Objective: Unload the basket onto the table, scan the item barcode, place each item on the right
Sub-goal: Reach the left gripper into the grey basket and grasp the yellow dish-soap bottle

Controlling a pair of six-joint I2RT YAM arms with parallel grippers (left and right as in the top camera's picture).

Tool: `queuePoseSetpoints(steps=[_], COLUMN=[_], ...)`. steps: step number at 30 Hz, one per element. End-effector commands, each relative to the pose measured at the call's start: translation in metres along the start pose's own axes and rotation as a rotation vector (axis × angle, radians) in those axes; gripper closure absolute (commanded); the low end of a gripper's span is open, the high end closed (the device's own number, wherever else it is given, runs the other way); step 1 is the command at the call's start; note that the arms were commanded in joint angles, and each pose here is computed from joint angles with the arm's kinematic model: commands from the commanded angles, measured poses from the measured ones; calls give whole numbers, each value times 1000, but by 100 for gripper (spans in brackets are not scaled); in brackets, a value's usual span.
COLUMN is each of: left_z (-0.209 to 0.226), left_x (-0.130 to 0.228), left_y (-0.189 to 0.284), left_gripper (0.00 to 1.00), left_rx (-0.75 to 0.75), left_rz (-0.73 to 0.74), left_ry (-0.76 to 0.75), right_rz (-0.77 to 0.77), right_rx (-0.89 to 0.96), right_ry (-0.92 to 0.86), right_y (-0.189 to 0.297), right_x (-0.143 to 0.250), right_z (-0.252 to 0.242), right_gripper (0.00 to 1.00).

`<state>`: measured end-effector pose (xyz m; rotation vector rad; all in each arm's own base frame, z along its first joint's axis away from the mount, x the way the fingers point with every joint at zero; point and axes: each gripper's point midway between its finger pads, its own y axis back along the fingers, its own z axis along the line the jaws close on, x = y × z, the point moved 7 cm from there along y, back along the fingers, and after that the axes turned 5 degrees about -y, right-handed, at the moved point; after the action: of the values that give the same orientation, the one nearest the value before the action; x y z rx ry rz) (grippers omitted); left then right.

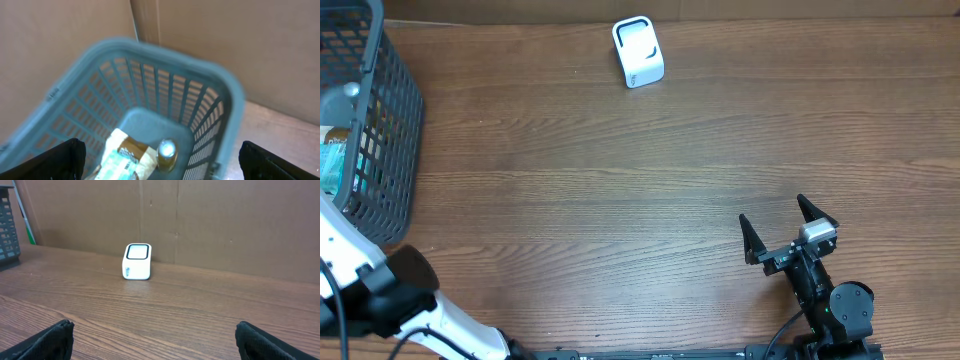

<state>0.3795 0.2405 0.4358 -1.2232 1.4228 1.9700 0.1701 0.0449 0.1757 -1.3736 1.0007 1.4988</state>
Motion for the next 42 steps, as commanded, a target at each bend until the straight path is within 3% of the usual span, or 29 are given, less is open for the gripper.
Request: queuePoseSetpoints(steps=[1, 21, 27, 39, 42], left_z=[9, 18, 0, -6, -6], left_x=[16, 103, 125, 161, 163], left_y=[-39, -162, -184, -217, -218], left_gripper=[0, 0, 0, 0, 8], left_rx=[112, 221, 403, 433, 436], left_rz=[51, 311, 325, 415, 424], left_ry=[58, -85, -149, -125, -122], right_rz=[-2, -2, -2, -1, -1], right_rx=[13, 13, 13, 13, 13], right_ry=[3, 3, 3, 3, 3], right_y=[0, 0, 0, 0, 0], right_x=[2, 2, 2, 2, 2], right_z=[-2, -2, -2, -2, -2], right_gripper=[0, 0, 0, 0, 0])
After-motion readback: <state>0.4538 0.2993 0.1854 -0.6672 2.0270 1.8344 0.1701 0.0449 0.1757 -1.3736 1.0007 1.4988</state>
